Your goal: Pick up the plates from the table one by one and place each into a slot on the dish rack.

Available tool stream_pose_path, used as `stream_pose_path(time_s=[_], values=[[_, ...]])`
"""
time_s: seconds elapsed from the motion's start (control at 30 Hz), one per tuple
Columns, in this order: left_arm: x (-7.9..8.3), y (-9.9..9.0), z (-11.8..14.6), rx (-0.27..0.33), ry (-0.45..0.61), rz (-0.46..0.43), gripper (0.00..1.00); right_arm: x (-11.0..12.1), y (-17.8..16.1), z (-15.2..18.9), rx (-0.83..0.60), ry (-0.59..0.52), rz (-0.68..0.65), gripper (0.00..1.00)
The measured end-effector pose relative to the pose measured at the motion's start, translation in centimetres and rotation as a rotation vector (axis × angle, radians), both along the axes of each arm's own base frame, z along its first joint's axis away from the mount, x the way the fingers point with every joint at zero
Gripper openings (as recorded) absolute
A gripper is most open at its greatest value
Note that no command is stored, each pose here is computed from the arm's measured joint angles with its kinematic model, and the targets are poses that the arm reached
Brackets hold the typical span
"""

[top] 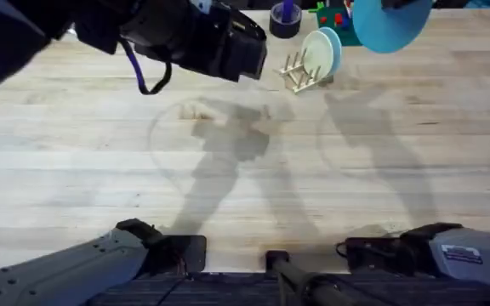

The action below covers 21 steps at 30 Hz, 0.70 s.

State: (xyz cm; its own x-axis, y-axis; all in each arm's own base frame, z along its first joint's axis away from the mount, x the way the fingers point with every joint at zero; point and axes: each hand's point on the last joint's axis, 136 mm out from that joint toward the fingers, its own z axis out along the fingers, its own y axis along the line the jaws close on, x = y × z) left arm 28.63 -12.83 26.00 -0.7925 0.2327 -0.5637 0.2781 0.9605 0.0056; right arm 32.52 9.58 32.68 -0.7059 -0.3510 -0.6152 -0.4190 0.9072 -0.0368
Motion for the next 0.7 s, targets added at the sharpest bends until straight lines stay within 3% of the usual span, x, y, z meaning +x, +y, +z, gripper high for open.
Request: stream_pose_path(time_s=[0.4, 0.7], values=[[0.3, 0.7, 0.0, 0.000, 0.001, 0.023, 0.992, 3.7, 2.1, 1.0, 0.003, -0.022, 0.030, 0.030], [0.3, 0.7, 0.0, 0.000, 0.001, 0.023, 0.992, 6.0, 4.2, -0.4, -0.022, -0.001, 0.077, 0.029]])
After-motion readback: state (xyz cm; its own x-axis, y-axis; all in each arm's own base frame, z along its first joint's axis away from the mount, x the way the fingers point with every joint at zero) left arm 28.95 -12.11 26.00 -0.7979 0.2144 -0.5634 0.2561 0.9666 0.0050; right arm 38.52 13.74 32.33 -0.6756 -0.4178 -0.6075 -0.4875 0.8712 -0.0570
